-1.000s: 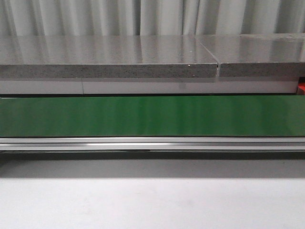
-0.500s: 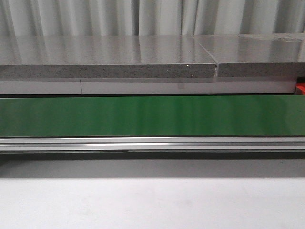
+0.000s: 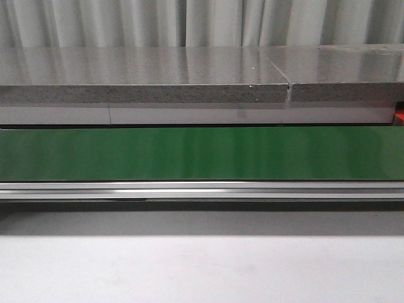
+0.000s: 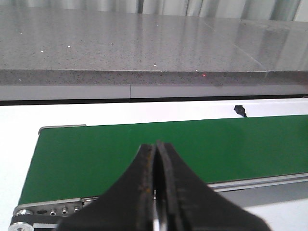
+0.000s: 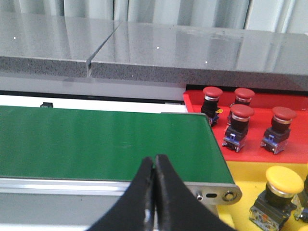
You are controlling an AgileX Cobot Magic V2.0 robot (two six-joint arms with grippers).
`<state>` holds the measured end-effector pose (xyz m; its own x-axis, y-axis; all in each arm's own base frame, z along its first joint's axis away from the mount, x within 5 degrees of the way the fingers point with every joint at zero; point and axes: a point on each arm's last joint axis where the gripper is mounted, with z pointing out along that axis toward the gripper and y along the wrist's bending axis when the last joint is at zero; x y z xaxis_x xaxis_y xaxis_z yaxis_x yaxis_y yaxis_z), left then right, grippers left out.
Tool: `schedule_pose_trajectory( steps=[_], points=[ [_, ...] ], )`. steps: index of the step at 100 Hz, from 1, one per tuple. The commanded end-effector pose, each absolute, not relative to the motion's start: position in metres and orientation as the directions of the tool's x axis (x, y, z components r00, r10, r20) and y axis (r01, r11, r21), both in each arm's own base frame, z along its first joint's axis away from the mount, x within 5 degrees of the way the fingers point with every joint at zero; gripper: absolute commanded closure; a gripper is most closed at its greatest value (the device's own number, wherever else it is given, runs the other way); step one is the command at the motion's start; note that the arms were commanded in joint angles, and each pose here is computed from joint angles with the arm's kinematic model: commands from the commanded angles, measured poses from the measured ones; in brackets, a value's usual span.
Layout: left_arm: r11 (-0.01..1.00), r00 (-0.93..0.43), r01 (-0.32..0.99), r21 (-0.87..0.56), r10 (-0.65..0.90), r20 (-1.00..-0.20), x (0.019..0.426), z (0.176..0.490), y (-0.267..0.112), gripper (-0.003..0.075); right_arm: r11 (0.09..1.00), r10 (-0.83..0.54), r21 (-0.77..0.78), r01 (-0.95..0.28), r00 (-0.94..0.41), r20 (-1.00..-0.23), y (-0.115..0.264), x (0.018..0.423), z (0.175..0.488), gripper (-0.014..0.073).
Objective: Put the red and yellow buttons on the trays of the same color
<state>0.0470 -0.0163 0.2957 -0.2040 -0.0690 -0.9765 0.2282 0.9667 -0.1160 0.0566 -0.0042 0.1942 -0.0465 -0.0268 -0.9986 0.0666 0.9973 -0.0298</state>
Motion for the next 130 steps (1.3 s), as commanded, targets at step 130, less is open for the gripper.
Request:
schedule_pose_trajectory(
  steps=[130],
  points=[
    [0.977,-0.019,0.204,-0.059,-0.056,-0.998,0.0511,0.3126,-0.0124,0.0739,0.998,-0.039,-0.034,0.061,0.08,-0.996,-0.0032,0.0543,0.2084,0.0662]
  ],
)
